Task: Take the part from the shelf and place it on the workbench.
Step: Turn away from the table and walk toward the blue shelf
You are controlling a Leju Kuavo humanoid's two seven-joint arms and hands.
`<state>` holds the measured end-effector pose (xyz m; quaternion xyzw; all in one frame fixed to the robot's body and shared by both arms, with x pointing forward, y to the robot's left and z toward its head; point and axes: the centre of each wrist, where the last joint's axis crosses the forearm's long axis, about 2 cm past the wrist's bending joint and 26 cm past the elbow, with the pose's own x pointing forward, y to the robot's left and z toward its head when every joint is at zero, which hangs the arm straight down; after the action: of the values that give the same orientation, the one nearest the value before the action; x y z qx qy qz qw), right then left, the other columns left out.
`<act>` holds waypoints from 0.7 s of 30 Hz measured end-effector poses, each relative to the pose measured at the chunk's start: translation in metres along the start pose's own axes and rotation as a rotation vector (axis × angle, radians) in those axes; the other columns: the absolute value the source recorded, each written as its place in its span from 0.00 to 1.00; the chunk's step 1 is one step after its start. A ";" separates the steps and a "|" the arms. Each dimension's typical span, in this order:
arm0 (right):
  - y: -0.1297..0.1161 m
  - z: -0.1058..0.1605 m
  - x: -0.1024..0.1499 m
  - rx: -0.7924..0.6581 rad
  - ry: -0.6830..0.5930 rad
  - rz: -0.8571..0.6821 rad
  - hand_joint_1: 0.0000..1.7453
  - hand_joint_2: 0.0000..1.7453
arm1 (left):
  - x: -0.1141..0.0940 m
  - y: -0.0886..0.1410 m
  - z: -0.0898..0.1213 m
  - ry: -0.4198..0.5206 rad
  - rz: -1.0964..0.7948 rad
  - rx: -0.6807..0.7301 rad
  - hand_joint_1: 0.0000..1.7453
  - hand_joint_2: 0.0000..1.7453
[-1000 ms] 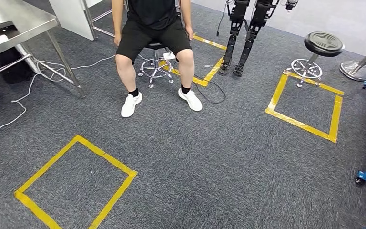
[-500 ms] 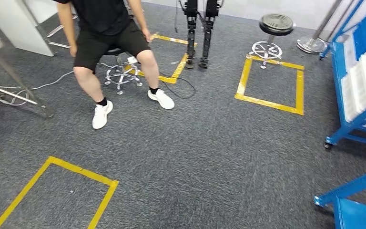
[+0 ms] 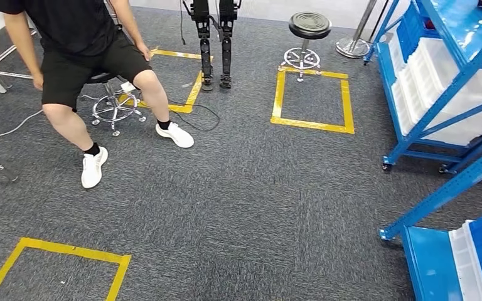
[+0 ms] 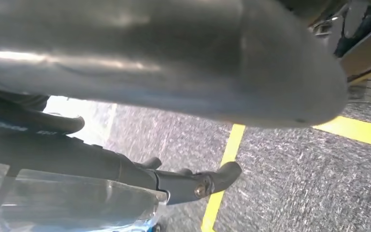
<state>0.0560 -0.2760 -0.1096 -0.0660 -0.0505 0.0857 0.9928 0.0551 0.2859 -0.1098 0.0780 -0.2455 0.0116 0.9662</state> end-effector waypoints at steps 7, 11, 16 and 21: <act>0.000 0.000 -0.001 -0.001 0.002 0.002 0.00 0.00 | 0.000 -0.001 0.000 0.000 0.000 -0.001 0.00 0.00; 0.002 0.000 0.002 0.003 -0.005 0.005 0.00 0.00 | 0.000 0.000 0.000 -0.002 -0.006 0.007 0.00 0.00; 0.000 0.000 0.002 -0.002 -0.005 0.012 0.00 0.00 | 0.003 -0.001 -0.001 -0.006 -0.012 0.011 0.00 0.00; 0.000 0.000 0.000 -0.004 -0.002 0.020 0.00 0.00 | -0.002 -0.002 0.001 0.004 -0.018 0.014 0.00 0.00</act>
<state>0.0565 -0.2764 -0.1095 -0.0686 -0.0510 0.0957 0.9917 0.0533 0.2834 -0.1099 0.0868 -0.2427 0.0046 0.9662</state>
